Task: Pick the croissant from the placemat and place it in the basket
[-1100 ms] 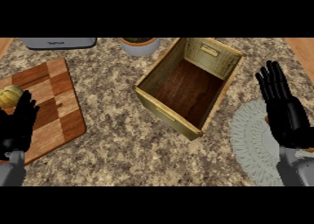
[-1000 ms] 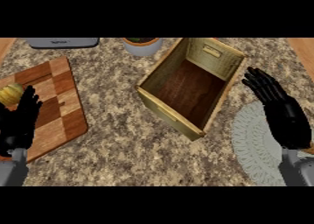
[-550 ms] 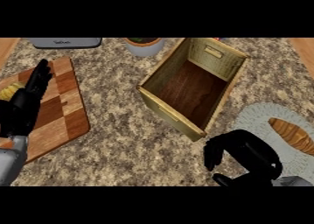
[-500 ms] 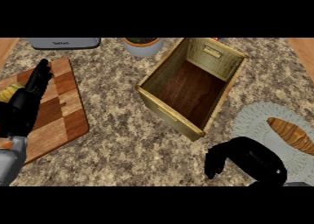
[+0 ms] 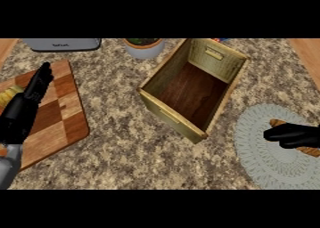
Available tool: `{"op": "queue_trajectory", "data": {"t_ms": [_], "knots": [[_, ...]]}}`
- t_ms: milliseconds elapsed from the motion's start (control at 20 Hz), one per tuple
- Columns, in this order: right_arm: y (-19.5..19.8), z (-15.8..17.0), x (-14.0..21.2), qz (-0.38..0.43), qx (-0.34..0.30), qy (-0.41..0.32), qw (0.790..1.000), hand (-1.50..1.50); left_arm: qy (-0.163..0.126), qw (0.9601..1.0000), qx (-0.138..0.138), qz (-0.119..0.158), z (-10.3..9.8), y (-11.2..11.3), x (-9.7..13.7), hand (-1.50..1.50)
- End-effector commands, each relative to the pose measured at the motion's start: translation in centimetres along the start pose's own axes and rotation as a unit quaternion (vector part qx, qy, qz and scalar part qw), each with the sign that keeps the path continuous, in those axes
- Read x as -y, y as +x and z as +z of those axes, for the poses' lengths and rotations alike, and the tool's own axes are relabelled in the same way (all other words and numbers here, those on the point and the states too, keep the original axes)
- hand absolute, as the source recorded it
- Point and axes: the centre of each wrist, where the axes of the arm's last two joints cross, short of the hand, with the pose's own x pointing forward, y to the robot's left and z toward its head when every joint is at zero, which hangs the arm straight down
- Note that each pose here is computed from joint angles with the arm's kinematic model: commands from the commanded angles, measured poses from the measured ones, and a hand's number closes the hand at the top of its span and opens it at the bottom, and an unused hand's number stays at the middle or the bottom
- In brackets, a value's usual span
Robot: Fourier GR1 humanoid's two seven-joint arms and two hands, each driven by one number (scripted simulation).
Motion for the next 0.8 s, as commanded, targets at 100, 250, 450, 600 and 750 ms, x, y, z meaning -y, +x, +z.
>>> {"op": "queue_trajectory", "data": {"t_ms": [100,250,450,600,750], "knots": [[8.9,-0.3,6.4,0.260,-0.090,0.091,0.957,-1.50,-0.023,0.9996,0.015,0.003,-0.6,1.1,0.7,0.00],[12.0,-0.8,7.6,0.322,-0.144,0.177,0.919,-1.50,-0.035,0.9991,0.024,0.010,0.0,1.2,1.9,0.00],[11.9,-1.0,7.9,0.339,-0.191,0.256,0.885,-1.50,-0.032,0.9989,0.034,0.003,-0.5,1.2,1.9,0.00],[10.8,-0.9,7.6,0.338,-0.207,0.291,0.871,-1.50,-0.028,0.9993,0.025,0.004,-0.2,0.3,2.1,0.00],[9.7,-0.3,8.1,0.353,-0.223,0.305,0.856,-1.50,-0.034,0.9990,0.029,0.001,-1.1,1.5,0.6,0.00]]}}
